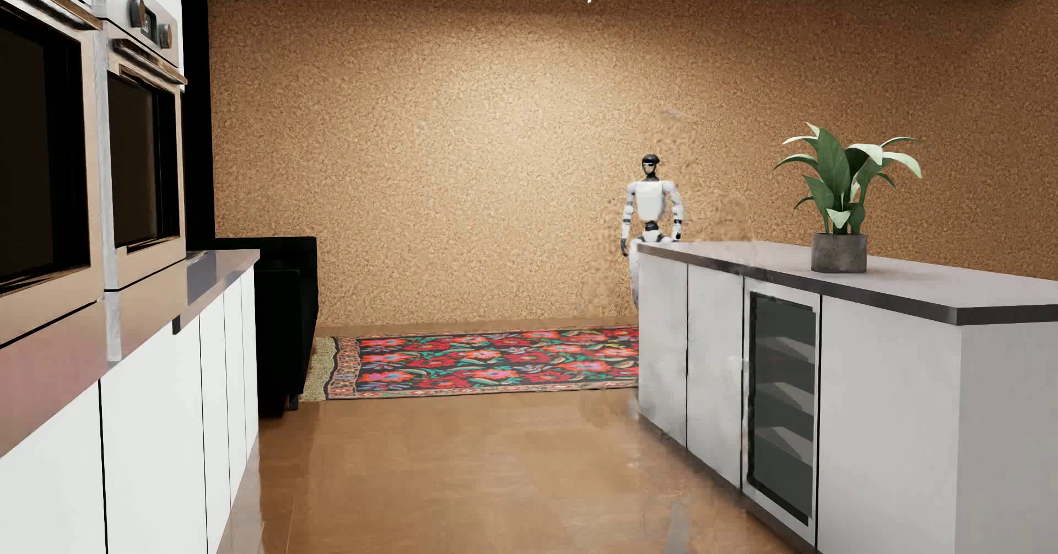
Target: Go around the plant
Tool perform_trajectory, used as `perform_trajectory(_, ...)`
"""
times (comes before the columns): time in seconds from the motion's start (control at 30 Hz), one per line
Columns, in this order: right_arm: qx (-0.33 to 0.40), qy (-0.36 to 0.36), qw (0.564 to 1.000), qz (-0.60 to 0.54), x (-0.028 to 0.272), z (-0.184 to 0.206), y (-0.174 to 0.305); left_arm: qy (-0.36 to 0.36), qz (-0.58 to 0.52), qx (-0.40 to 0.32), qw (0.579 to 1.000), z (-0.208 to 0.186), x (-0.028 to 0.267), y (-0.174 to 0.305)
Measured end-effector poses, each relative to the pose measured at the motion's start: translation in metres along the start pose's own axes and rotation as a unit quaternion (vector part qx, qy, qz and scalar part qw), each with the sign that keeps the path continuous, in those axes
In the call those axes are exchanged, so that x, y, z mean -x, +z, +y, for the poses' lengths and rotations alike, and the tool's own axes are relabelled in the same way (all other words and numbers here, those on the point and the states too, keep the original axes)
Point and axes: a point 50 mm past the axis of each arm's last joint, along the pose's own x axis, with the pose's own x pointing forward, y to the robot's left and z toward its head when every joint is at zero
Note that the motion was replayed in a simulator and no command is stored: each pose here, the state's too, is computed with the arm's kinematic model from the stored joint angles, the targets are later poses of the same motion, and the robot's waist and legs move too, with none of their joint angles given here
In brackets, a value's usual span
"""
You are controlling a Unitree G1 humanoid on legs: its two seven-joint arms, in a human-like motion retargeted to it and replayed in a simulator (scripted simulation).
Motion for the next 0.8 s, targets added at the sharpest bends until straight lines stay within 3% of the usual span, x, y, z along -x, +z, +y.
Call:
perform_trajectory(0.13,-0.004,-0.009,0.999,-0.04,-0.006,-0.006,0.027,0.013,-0.037,-0.004,0.999,0.011,-0.002,0.021)
perform_trajectory(0.33,-0.005,-0.01,0.999,-0.039,-0.005,-0.007,0.026,0.009,-0.072,0.0,0.997,0.007,-0.003,0.042)
perform_trajectory(0.53,-0.008,0.005,1.0,0.011,0.003,0.006,-0.008,0.008,-0.092,-0.046,0.995,0.015,0.001,0.048)
perform_trajectory(0.8,-0.009,0.007,0.994,0.106,0.017,0.009,-0.061,0.042,-0.117,-0.046,0.991,0.041,-0.005,0.079)
